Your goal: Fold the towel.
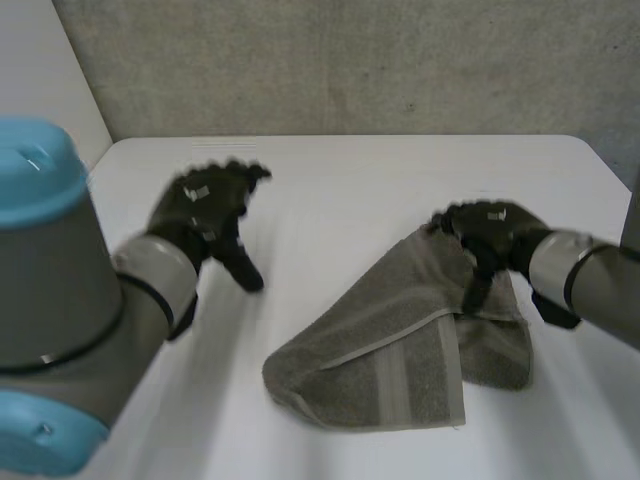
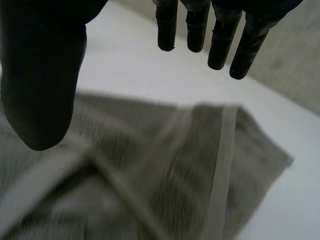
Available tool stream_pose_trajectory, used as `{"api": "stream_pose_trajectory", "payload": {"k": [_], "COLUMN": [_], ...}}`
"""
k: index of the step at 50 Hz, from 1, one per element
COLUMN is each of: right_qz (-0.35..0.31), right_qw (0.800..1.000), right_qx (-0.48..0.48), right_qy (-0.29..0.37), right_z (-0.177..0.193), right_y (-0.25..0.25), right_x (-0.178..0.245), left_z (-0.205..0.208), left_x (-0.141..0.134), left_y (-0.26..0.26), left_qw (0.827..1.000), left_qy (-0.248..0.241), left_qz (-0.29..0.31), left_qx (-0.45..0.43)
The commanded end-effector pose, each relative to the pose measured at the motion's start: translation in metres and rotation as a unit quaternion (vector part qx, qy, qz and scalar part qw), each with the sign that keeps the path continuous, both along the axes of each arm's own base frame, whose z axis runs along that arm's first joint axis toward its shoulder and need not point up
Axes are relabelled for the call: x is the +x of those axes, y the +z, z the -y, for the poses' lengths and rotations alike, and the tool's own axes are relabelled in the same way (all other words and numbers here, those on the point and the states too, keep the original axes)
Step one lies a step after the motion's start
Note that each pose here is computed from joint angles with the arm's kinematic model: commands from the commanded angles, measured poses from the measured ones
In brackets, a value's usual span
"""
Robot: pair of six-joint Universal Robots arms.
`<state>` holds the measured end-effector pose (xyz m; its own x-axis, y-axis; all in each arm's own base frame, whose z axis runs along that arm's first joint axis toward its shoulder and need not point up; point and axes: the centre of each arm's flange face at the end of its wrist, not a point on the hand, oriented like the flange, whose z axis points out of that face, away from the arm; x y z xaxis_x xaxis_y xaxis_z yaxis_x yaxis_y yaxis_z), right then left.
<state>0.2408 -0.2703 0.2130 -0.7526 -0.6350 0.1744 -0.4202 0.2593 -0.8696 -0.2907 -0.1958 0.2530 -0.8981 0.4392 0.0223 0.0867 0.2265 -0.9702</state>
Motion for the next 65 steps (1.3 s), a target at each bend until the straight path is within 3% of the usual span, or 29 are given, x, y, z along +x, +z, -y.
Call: {"api": "stream_pose_trajectory", "payload": {"k": [1, 8, 22, 28, 40, 51, 65], "right_qz": [-0.049, -0.036, -0.034, -0.031, 0.0, 0.032, 0.025], "right_qw": [0.999, 0.997, 0.997, 0.995, 0.989, 0.99, 0.992], "right_qx": [-0.013, -0.066, -0.074, -0.09, -0.148, -0.137, -0.123], "right_qy": [0.015, 0.012, 0.012, 0.009, -0.01, -0.02, -0.016], "right_z": [-0.006, 0.002, 0.009, 0.014, 0.012, -0.01, -0.011], "right_y": [-0.028, -0.052, -0.071, -0.072, -0.028, 0.01, 0.003], "right_x": [-0.011, -0.01, -0.008, -0.007, -0.009, -0.013, -0.011], "left_z": [-0.018, -0.023, -0.036, -0.027, -0.018, -0.011, -0.025], "left_x": [0.0, -0.014, -0.038, -0.045, -0.048, -0.054, -0.062], "left_y": [-0.055, -0.083, -0.113, -0.12, -0.125, -0.134, -0.135], "left_qw": [0.995, 0.992, 0.99, 0.991, 0.993, 0.994, 0.993], "left_qy": [0.004, -0.006, -0.037, -0.026, -0.003, -0.001, -0.031], "left_qz": [-0.004, -0.015, -0.015, -0.018, -0.014, -0.021, -0.02], "left_qx": [0.101, 0.121, 0.139, 0.127, 0.115, 0.106, 0.114]}}
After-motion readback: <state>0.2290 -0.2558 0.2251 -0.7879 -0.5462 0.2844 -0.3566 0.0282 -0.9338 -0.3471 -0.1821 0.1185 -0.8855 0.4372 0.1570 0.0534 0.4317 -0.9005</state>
